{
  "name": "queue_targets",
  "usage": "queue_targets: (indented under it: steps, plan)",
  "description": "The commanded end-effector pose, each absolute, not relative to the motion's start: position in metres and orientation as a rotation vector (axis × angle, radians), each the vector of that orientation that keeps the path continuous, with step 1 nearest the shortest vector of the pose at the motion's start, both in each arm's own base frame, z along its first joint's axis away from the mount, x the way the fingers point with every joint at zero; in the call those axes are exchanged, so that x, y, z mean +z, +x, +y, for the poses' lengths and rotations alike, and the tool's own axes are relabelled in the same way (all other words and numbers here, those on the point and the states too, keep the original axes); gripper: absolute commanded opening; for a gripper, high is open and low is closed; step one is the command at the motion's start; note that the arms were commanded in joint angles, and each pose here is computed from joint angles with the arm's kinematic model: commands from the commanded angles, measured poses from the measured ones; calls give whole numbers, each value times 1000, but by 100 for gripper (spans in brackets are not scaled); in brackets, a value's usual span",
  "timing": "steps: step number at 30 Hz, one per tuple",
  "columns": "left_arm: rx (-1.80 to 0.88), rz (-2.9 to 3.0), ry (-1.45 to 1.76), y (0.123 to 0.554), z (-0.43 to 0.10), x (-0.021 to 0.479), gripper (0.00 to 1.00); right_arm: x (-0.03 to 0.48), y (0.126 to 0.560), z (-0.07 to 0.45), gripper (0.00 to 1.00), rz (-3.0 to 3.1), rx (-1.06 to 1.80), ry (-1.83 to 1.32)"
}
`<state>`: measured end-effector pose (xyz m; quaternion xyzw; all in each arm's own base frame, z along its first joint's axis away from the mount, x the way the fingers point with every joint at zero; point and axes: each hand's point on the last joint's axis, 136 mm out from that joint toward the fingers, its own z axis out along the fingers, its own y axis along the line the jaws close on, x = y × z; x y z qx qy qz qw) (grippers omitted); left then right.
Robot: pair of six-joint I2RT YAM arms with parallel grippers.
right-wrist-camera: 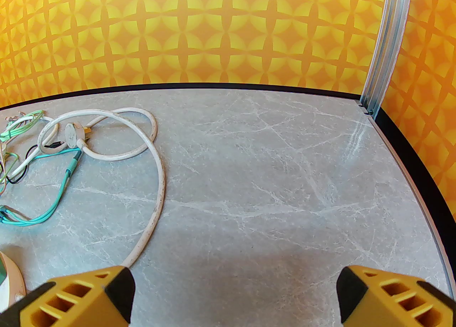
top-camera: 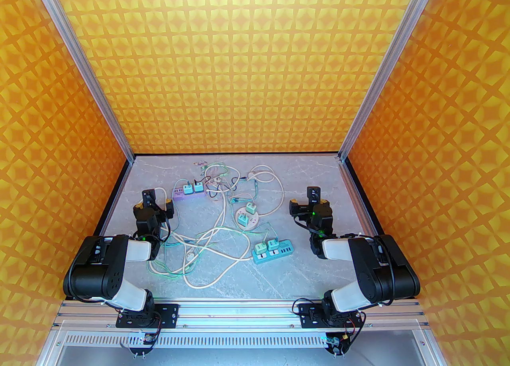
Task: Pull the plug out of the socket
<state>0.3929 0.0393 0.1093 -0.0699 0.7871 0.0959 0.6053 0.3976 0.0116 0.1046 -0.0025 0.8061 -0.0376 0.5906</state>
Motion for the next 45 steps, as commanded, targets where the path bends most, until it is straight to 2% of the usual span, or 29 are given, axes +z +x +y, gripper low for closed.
queue_targets:
  steps: [1, 28, 32, 36, 39, 42, 45]
  plan:
    - [207, 1813, -149, 396, 38, 112, 99, 111, 401, 14, 98, 1867, -80, -28]
    - [202, 1820, -152, 395, 38, 120, 99, 111, 401, 13, 98, 1867, -84, -22]
    - [200, 1894, -171, 398, 38, 148, 99, 125, 397, -3, 98, 1834, -153, 72]
    - [59, 1907, -391, 400, 39, 209, 99, 173, 387, -18, 98, 1826, -181, 189]
    - [-66, 1907, -550, 391, 36, 246, 99, 213, 375, -17, 98, 1754, -73, 293]
    - [-265, 1888, -515, 384, 9, 271, 99, 235, 349, -37, 99, 1702, 14, 609]
    - [-412, 1838, -445, 369, -22, 296, 99, 262, 341, -15, 99, 1690, 163, 514]
